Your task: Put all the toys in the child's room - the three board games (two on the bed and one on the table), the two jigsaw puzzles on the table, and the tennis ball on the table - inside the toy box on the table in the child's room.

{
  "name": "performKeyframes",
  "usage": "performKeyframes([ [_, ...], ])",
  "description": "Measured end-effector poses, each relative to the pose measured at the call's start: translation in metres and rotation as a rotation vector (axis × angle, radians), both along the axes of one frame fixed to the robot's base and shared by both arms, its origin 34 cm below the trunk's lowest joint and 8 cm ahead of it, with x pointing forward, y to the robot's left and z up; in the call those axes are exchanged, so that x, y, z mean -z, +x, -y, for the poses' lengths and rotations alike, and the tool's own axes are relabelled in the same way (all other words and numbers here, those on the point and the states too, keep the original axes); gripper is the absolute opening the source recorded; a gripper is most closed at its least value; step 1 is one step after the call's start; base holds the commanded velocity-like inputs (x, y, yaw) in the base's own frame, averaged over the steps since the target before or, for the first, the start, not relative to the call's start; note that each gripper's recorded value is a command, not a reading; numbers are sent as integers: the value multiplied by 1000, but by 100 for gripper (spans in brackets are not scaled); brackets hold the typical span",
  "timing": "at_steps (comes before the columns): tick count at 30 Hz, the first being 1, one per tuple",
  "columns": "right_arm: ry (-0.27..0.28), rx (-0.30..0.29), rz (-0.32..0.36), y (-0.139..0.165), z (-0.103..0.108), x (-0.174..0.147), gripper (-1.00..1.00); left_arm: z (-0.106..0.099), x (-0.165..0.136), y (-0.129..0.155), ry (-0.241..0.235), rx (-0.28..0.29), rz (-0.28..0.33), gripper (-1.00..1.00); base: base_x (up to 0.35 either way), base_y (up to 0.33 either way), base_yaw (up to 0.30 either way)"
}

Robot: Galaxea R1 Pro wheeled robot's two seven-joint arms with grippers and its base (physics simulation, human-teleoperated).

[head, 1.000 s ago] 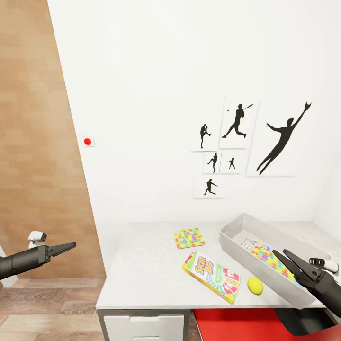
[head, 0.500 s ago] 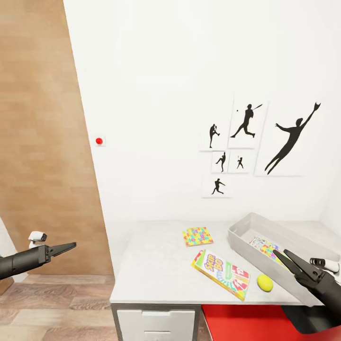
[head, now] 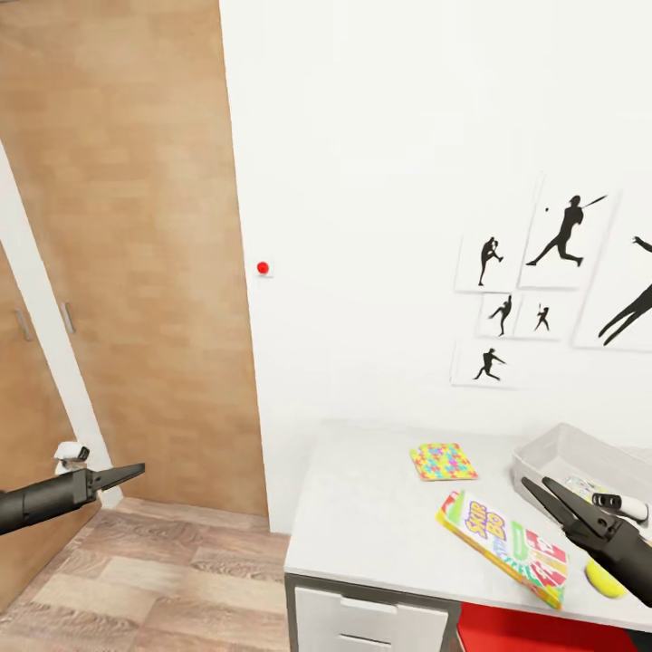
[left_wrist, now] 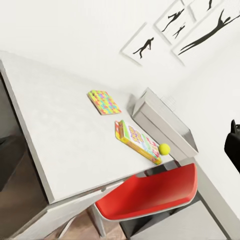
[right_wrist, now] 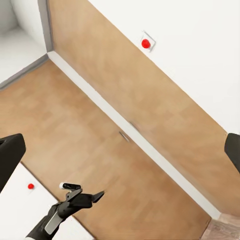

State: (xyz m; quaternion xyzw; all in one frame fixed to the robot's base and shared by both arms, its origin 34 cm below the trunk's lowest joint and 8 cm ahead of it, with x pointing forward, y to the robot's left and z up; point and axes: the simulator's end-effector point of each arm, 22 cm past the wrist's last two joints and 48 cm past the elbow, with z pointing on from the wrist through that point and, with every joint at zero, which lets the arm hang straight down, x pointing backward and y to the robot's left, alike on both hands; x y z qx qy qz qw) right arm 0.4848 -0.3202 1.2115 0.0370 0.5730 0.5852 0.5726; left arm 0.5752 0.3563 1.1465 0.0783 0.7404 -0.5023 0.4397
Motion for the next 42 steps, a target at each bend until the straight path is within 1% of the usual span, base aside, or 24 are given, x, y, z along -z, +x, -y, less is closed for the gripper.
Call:
performKeyframes([
  [4,1,2,-2,1,1,1,100,0,1,1,0,0,-2,100,145,119,137],
  [10,2,5,-2,0,3,1,100,0,2,1,1,0,-3,100,59,30,23],
  [19,2,6,-7,1,3,3,100,0,4,1,1,0,-7,100,157,-108,-173],
  [24,2,6,-10,2,4,4,100,0,5,2,1,0,-9,100,60,-47,-170],
  [30,2,6,-11,2,3,4,100,0,5,2,1,0,-10,100,59,-12,-49],
  [42,3,7,-11,2,3,4,100,0,5,2,1,0,-10,100,153,16,-5],
])
